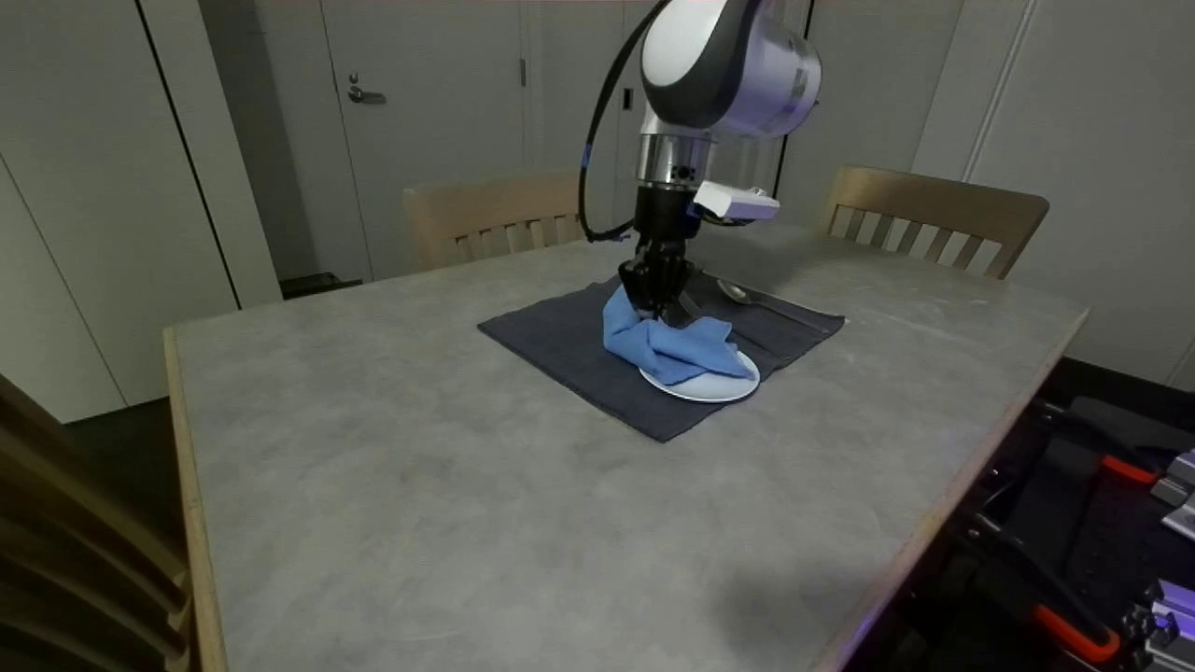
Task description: Use the blue towel to wipe the white plate
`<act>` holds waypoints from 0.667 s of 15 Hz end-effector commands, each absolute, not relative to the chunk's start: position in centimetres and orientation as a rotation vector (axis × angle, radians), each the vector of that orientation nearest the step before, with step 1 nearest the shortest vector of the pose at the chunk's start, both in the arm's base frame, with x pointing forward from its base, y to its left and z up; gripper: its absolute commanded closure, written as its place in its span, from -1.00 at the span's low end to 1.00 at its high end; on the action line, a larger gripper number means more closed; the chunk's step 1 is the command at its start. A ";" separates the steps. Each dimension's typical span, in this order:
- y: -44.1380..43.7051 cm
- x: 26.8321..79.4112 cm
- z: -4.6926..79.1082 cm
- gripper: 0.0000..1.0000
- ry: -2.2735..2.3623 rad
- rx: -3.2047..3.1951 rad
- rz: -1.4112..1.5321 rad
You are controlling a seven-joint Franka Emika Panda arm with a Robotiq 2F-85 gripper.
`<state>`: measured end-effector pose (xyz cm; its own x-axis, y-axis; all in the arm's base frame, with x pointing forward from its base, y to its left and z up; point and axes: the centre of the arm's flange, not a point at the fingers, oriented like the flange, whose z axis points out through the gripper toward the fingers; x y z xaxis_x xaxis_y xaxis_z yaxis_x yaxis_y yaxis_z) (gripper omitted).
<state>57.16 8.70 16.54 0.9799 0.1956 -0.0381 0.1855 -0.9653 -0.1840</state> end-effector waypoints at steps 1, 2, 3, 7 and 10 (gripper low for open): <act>7.9 57.8 15.8 0.99 -0.394 -2.805 0.135; 7.7 57.8 15.7 0.99 -0.408 -2.779 0.149; 7.4 57.4 15.6 0.99 -0.416 -2.759 0.178; 6.4 55.9 15.0 0.99 -0.404 -2.705 0.385; 5.9 54.8 14.4 0.99 -0.369 -2.677 0.517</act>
<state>54.98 6.58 14.83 0.9161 0.3252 -0.2344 0.2174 -0.8943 -0.3910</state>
